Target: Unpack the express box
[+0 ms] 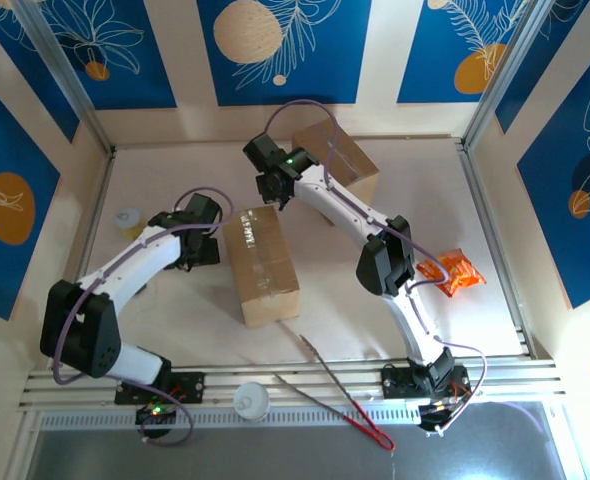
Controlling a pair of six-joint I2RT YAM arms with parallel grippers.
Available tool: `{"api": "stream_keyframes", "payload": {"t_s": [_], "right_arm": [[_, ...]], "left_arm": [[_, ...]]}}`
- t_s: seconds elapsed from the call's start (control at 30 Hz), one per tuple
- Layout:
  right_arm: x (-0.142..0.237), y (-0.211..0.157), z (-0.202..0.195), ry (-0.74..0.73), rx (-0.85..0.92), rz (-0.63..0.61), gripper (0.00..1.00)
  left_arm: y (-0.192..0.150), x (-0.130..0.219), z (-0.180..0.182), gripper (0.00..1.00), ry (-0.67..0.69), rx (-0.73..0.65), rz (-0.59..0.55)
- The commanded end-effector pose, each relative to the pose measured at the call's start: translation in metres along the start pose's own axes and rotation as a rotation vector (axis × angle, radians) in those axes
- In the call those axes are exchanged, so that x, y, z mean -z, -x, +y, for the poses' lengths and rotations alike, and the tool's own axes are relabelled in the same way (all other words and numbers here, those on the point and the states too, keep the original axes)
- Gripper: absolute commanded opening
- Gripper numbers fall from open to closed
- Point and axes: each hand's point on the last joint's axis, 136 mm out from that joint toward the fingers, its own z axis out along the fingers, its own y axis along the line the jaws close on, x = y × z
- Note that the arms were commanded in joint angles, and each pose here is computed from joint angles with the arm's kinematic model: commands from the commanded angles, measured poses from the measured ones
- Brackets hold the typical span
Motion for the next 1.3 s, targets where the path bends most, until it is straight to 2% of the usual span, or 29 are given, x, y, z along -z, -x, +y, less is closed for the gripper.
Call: {"api": "stream_keyframes", "payload": {"t_s": [0.0, 0.1, 0.17, 0.33, 0.5, 0.63, 0.77, 0.97, 1.27], "right_arm": [[0.069, 0.027, -0.03, -0.055, -0.003, -0.135, 0.0], [0.097, 0.005, -0.05, -0.138, 0.008, -0.154, 0.0], [0.114, -0.023, -0.061, -0.174, -0.001, -0.143, 0.0], [0.152, -0.129, -0.08, -0.248, -0.043, -0.077, 0.0], [0.159, -0.226, -0.076, -0.281, -0.141, 0.026, 0.0], [0.151, -0.266, -0.054, -0.307, -0.189, 0.073, 0.0], [0.143, -0.278, -0.028, -0.328, -0.183, 0.094, 0.0], [0.136, -0.268, -0.014, -0.345, -0.157, 0.102, 0.0], [0.103, -0.226, -0.001, -0.182, -0.156, 0.115, 0.0]], "left_arm": [[0.016, 0.024, 0.021, 0.81, 0.03, 0.044, -0.044], [0.036, 0.039, 0.028, 0.81, 0.016, 0.079, -0.088], [0.053, 0.048, 0.029, 0.81, -0.003, 0.101, -0.114], [0.103, 0.056, 0.009, 0.81, -0.088, 0.118, -0.168], [0.139, 0.04, -0.016, 0.81, -0.137, 0.112, -0.179], [0.144, 0.021, -0.029, 0.81, -0.156, 0.104, -0.149], [0.132, 0.005, -0.035, 0.81, -0.175, 0.103, -0.117], [0.105, -0.013, -0.044, 0.81, -0.231, 0.113, -0.077], [0.074, -0.023, -0.055, 0.81, -0.278, 0.093, -0.04]]}}
